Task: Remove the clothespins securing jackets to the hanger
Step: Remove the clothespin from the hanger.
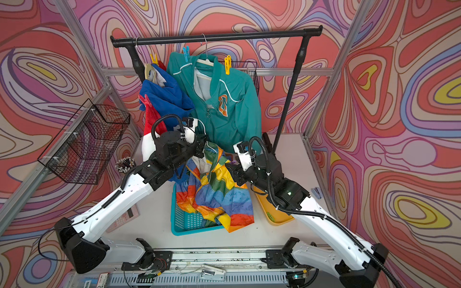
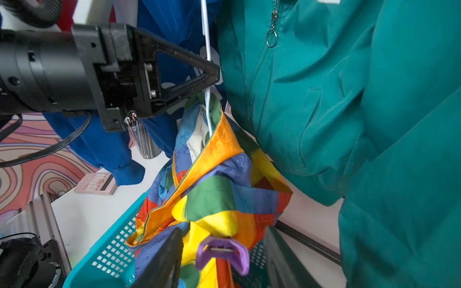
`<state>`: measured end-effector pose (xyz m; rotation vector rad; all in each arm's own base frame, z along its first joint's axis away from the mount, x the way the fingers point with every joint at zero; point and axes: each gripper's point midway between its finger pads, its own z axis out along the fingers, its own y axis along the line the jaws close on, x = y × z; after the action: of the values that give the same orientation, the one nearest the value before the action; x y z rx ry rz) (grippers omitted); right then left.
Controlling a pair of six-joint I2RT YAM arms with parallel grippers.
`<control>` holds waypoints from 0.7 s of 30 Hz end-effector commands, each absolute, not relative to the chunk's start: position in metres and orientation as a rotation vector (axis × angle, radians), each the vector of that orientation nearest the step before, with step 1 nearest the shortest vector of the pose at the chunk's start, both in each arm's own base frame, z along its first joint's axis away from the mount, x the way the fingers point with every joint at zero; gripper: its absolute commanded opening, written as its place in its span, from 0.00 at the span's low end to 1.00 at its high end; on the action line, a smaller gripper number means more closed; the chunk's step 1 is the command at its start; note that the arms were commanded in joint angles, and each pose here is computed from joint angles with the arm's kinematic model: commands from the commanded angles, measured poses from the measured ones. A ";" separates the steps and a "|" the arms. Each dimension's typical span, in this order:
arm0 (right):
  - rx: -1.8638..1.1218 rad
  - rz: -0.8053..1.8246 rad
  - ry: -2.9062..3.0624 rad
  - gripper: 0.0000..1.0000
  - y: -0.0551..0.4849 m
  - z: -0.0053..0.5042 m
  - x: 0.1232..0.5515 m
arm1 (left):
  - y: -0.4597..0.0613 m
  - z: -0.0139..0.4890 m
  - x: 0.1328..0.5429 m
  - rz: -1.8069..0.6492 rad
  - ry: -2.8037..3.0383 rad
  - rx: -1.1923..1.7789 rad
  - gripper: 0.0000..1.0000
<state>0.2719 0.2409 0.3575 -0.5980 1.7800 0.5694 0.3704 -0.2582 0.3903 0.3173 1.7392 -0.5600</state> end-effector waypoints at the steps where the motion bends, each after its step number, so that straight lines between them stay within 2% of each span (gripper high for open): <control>1: -0.557 0.632 1.763 0.43 0.243 0.368 0.275 | -0.259 0.400 0.371 -0.582 1.716 0.288 0.00; 14: -0.528 0.771 1.768 0.30 0.255 0.367 0.274 | -0.253 0.400 0.373 -0.549 1.716 0.260 0.00; 21: -0.493 0.757 1.814 0.29 0.254 0.354 0.280 | -0.249 0.399 0.374 -0.546 1.724 0.227 0.00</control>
<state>0.2755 0.2536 0.3627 -0.5175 1.7911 0.7511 0.3744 -0.2515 0.3896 0.2753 1.7453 -0.5275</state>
